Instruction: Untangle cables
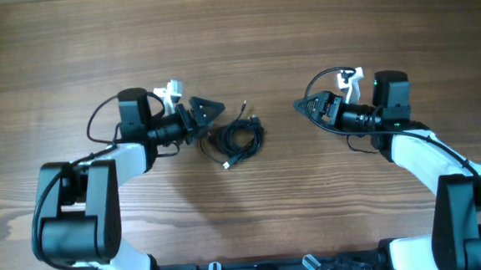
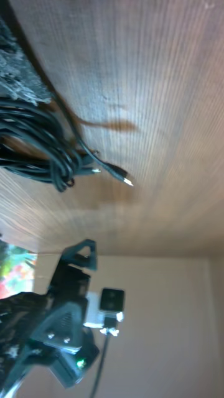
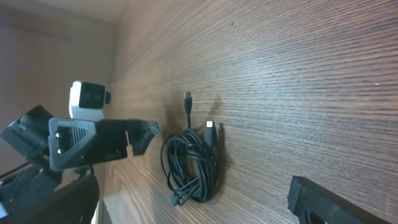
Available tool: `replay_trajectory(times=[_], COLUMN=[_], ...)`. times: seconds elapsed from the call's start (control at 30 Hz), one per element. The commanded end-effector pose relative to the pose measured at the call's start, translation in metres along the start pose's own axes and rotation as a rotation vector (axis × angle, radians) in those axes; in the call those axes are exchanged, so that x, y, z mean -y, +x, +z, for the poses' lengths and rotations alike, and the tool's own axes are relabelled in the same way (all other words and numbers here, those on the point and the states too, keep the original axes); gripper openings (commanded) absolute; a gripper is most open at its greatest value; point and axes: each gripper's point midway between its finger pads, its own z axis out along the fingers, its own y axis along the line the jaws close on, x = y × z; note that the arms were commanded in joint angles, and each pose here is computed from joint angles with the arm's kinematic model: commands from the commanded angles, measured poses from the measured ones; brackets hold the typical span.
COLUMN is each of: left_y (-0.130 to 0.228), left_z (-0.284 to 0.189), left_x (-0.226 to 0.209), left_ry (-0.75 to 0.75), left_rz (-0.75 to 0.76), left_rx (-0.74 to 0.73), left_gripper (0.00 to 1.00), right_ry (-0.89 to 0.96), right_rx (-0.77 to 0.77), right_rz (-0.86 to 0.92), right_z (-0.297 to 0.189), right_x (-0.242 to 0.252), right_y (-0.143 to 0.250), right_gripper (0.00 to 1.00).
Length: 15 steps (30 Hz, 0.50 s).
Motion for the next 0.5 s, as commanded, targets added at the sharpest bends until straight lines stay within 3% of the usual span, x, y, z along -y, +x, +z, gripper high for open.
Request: replay_trajectory(times=[0.0,0.13,0.23,0.33,0.4,0.47], left_y=[0.011,0.036,0.042,0.046,0.044,0.048], left_z=[0.017,0.038,0.031,0.027,0.03,0.036], left_x=[-0.001,-0.016,-0.037,-0.049,-0.051,-0.058], left_ry=[-0.156,-0.43,-0.655,-0.77,-0.783,-0.789], left_rz=[-0.05,0.01,0.077,0.172,0.209,0.209], left_rx=[0.021,-0.013,0.006,0.012,0.02,0.006], left_gripper=[0.99,0.99,0.93,0.73,0.52,0.45], right_ry=[0.02,0.024,0.024,0.024,0.024,0.026], right_rx=[0.014,0.015,0.015,0.015,0.015,0.012], right_rz=[0.012,0.013,0.013,0.012,0.013,0.017], right_z=[0.0,0.0,0.0,0.0,0.0,0.0], right_x=[0.003,0.004,0.004,0.004,0.004,0.005], right_y=[-0.002,-0.003,-0.003,-0.003,-0.003,-0.002], right_gripper=[1.0,1.0,1.0,1.0,1.0,1.0])
